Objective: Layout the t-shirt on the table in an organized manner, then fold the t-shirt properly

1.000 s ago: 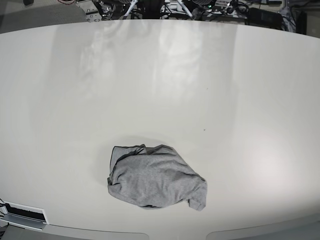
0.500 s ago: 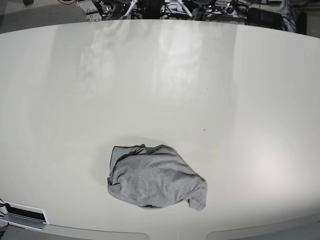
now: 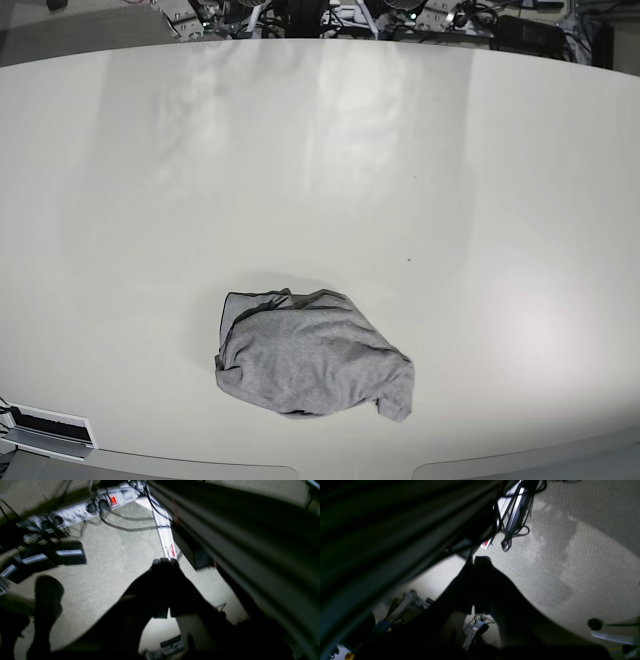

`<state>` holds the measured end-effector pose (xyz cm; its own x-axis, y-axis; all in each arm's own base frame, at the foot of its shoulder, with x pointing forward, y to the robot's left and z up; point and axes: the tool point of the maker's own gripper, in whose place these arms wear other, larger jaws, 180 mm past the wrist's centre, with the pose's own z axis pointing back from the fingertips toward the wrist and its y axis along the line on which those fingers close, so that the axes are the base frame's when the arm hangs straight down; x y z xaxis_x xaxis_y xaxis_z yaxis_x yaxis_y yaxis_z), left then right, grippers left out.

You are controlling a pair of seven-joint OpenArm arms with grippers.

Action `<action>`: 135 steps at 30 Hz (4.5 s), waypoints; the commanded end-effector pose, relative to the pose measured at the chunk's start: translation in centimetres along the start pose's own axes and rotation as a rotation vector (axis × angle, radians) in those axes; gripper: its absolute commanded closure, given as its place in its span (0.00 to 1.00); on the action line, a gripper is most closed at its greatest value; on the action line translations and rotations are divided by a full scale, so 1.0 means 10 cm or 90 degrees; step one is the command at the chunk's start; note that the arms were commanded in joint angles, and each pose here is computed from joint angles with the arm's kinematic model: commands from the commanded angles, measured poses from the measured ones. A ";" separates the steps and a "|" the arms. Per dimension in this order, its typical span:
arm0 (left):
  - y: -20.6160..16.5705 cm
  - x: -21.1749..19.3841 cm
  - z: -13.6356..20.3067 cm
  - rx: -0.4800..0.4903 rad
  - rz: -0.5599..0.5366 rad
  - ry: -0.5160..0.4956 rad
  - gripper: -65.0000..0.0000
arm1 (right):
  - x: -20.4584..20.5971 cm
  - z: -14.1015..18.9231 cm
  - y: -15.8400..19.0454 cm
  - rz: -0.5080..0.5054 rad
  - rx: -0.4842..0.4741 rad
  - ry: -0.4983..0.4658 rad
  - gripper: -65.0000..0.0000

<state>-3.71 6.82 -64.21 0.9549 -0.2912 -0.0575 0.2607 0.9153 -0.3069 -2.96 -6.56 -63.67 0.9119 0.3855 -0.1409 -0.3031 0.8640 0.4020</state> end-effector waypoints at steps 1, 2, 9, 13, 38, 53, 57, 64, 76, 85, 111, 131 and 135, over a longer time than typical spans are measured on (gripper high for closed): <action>-0.10 -0.18 -0.01 -0.013 0.003 0.016 1.00 | -0.16 0.01 -0.02 -0.004 0.001 0.014 1.00; -0.15 -0.25 -0.01 -0.018 0.003 0.017 1.00 | -0.24 0.01 -0.04 -0.003 -0.003 0.015 1.00; -0.26 -0.52 0.21 -0.052 -0.001 0.009 1.00 | -0.74 0.21 -0.02 -0.009 -0.014 -0.001 1.00; -0.23 -0.74 0.50 -0.063 0.014 0.000 1.00 | -0.91 0.49 0.08 -0.012 -0.007 -0.009 1.00; -0.16 0.95 3.41 0.070 -0.131 -0.505 1.00 | 0.28 3.03 0.46 0.208 -0.331 -0.403 1.00; 0.05 2.00 4.05 0.086 -0.193 -0.741 1.00 | 1.71 4.08 0.80 0.347 -0.315 -0.767 1.00; 0.22 2.16 3.93 0.090 -0.184 -0.732 1.00 | 1.96 4.25 0.88 0.355 -0.289 -0.825 1.00; 0.44 2.53 3.40 0.083 -0.207 -0.655 1.00 | 2.70 3.94 0.79 0.388 -0.204 -0.802 1.00; 0.45 2.91 3.57 0.097 -0.278 -0.673 1.00 | 4.08 3.73 0.68 0.407 -0.197 -0.715 0.48; 0.62 2.87 3.65 0.130 -0.294 -0.658 1.00 | 4.58 3.63 0.14 0.390 -0.264 -0.658 0.42; 0.72 2.77 3.60 0.143 -0.326 -0.605 1.00 | 3.51 3.38 0.88 0.472 -0.106 -0.537 1.00; 0.59 2.69 3.52 0.083 -0.341 -0.579 1.00 | 2.85 4.06 0.96 0.319 -0.263 -0.755 1.00; 0.54 2.67 3.51 0.068 -0.354 -0.577 1.00 | 2.89 4.19 0.77 0.297 -0.348 -0.761 1.00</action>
<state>27.43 13.88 -35.48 0.4737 -0.4156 0.7765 0.6574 0.7535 0.0022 31.92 -2.53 -28.31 0.3409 0.4231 0.8395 -0.4706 0.8499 -0.2372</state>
